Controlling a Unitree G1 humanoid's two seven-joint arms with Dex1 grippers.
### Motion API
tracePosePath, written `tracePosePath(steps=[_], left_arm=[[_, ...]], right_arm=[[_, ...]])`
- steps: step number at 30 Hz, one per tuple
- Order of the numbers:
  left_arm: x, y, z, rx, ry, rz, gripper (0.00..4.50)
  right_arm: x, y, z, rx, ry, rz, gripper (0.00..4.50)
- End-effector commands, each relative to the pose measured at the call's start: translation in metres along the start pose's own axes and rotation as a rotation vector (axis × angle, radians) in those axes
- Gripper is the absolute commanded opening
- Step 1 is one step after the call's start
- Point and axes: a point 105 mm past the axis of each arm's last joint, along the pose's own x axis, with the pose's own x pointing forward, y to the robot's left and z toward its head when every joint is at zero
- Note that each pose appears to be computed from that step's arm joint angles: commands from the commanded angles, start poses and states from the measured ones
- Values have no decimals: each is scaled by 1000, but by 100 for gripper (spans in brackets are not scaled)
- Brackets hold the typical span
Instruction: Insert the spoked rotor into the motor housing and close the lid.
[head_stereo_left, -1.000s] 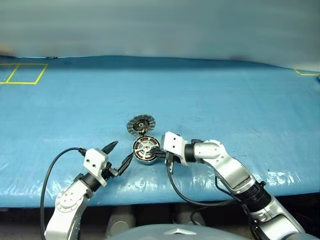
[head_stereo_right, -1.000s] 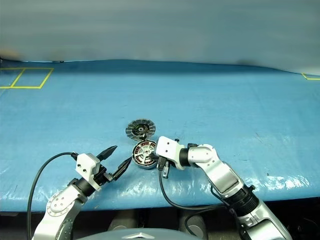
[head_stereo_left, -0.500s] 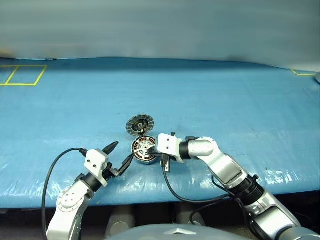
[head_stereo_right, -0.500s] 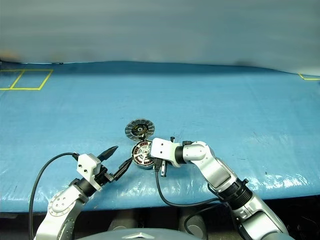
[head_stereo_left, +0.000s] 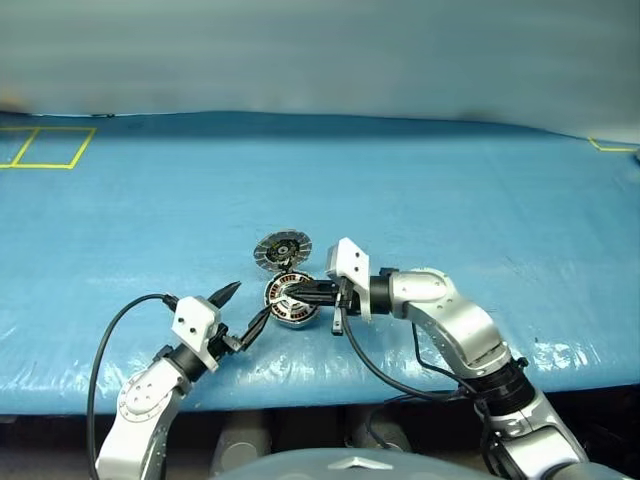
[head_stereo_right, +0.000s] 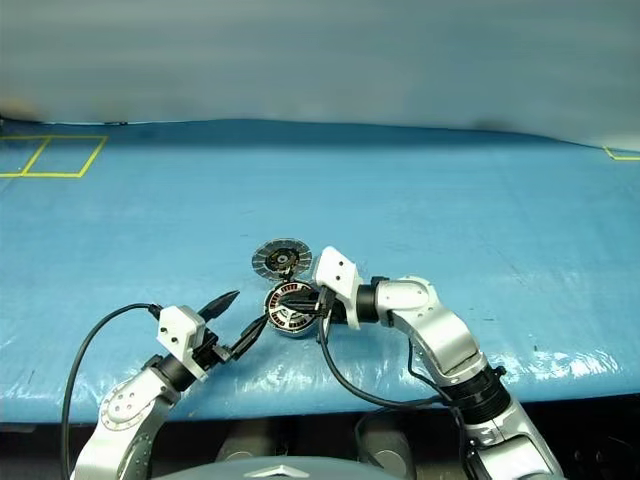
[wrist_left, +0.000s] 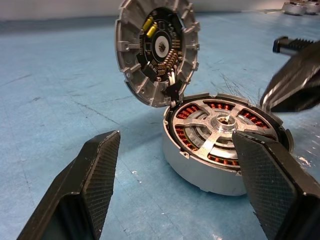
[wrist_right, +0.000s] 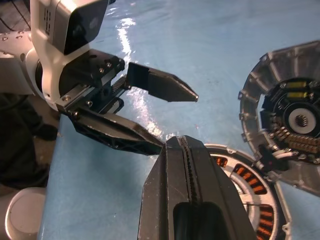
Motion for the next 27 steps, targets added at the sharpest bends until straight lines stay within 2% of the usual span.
tracePosePath(steps=[1,5,9,12,18,21,24,27], left_arm=[[1,7,18,13,-66,33,383],[0,30,29,4,-102,133,383],[4,61,54,-2,-184,187,383],[12,75,61,8,-186,172,383],[49,106,85,-46,-250,115,383],[74,105,92,-42,-243,29,383],[99,89,96,5,-213,-94,383],[112,75,98,7,-200,-197,383]], right_arm=[[-12,-6,-6,11,23,-55,2],[-16,2,-27,-10,125,-56,2],[-12,11,-31,17,109,-40,2],[-11,16,-34,20,114,-20,2],[-14,17,-33,33,51,-37,2],[-18,16,-32,47,-2,-83,2],[-32,-5,-28,43,-91,-303,2],[-43,-1,-29,73,-139,-386,2]])
